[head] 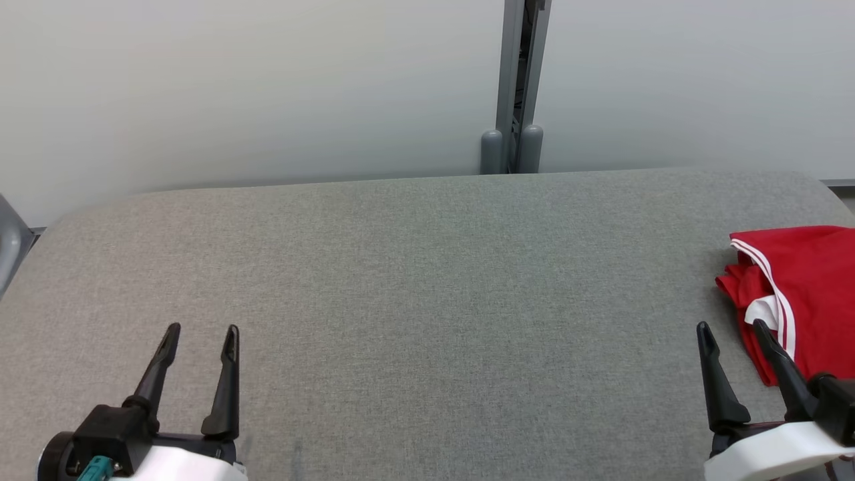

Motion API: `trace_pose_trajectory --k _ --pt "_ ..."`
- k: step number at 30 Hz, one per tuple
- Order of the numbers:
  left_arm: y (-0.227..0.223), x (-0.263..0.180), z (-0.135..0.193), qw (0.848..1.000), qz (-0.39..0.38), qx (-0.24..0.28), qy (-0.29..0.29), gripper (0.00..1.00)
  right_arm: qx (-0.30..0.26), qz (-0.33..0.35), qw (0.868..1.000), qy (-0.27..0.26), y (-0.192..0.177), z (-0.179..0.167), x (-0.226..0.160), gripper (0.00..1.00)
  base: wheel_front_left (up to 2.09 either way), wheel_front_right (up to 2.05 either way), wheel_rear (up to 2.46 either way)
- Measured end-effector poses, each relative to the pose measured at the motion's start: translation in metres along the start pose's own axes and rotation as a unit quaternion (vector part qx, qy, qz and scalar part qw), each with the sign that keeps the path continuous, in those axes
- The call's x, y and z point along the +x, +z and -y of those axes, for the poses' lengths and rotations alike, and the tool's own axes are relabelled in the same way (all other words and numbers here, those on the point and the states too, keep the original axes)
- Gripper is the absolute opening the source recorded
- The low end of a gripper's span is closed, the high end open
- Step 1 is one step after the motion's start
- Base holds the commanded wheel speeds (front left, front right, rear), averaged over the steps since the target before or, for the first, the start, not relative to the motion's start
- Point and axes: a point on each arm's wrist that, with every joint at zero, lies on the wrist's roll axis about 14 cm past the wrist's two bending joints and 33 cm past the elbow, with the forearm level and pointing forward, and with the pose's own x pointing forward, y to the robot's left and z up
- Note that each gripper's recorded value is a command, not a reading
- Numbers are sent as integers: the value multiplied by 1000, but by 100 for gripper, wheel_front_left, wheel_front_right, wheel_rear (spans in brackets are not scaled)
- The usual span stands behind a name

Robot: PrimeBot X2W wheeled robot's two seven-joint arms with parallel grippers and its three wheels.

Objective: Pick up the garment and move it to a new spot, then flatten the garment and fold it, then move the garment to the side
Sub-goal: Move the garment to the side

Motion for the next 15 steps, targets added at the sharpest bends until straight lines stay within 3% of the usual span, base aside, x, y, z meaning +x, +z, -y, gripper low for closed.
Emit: trace_pose_trajectory --k 15 --pt "-8 -10 -8 1000 -17 3 12 100 -4 -9 1000 1 -2 -1 -7 100 0 0 0"
